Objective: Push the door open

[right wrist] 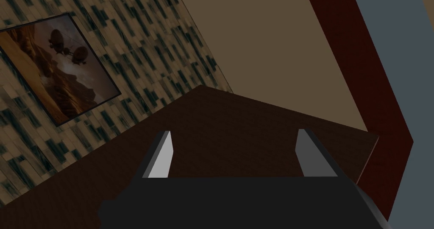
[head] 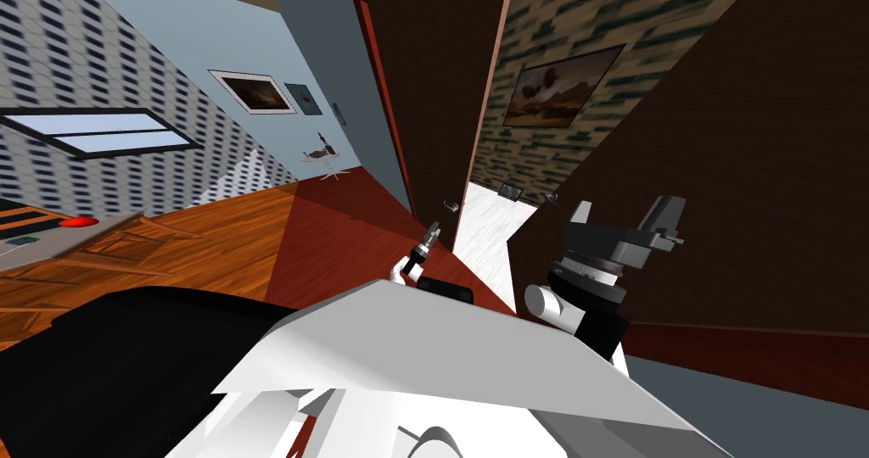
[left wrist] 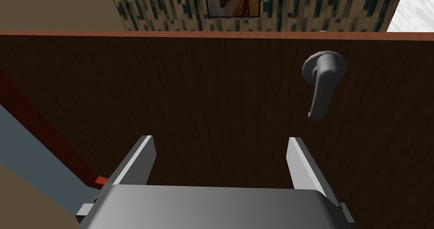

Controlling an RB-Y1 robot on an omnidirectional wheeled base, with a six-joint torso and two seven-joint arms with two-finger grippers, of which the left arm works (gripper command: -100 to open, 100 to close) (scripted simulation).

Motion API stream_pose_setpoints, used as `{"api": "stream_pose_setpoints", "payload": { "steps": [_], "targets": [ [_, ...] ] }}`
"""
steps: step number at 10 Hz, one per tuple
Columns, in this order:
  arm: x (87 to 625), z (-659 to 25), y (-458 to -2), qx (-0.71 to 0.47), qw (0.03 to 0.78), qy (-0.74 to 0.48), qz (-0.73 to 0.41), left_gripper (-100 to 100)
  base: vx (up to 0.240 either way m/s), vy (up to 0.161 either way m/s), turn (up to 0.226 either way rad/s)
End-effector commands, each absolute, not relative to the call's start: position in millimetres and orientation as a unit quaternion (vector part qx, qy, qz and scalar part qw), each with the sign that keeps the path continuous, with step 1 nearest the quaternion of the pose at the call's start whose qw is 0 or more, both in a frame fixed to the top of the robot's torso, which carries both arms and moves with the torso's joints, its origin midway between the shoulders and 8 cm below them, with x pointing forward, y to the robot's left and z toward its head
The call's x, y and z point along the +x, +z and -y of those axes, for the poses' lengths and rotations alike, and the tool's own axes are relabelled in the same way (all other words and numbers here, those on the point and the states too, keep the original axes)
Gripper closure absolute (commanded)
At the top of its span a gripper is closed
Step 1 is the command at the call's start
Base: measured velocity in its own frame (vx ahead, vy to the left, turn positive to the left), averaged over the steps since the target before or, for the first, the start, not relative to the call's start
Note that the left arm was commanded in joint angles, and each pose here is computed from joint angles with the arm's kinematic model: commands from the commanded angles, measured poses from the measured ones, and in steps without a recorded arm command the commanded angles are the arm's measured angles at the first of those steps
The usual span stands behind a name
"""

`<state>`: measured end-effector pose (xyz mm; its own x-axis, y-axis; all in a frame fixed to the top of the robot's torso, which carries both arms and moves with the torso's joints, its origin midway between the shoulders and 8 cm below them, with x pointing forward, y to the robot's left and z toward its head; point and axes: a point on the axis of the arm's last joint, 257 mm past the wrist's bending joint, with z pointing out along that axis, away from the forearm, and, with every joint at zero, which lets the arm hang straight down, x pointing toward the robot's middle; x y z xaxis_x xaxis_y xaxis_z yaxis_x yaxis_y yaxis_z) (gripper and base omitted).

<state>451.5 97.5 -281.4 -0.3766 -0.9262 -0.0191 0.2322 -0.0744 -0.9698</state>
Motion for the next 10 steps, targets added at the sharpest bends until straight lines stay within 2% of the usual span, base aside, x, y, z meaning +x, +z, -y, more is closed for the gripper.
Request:
{"api": "stream_pose_setpoints", "payload": {
  "steps": [1, 10],
  "targets": [
    [450.4, -89.5, -293.3, -0.338, 0.434, -0.649, -0.525, -100, 0.087, 0.072, -0.021],
    [444.0, -53.1, -346.0, -0.338, 0.382, -0.638, -0.576, -100, 0.093, 0.080, -0.017]
  ]
}}
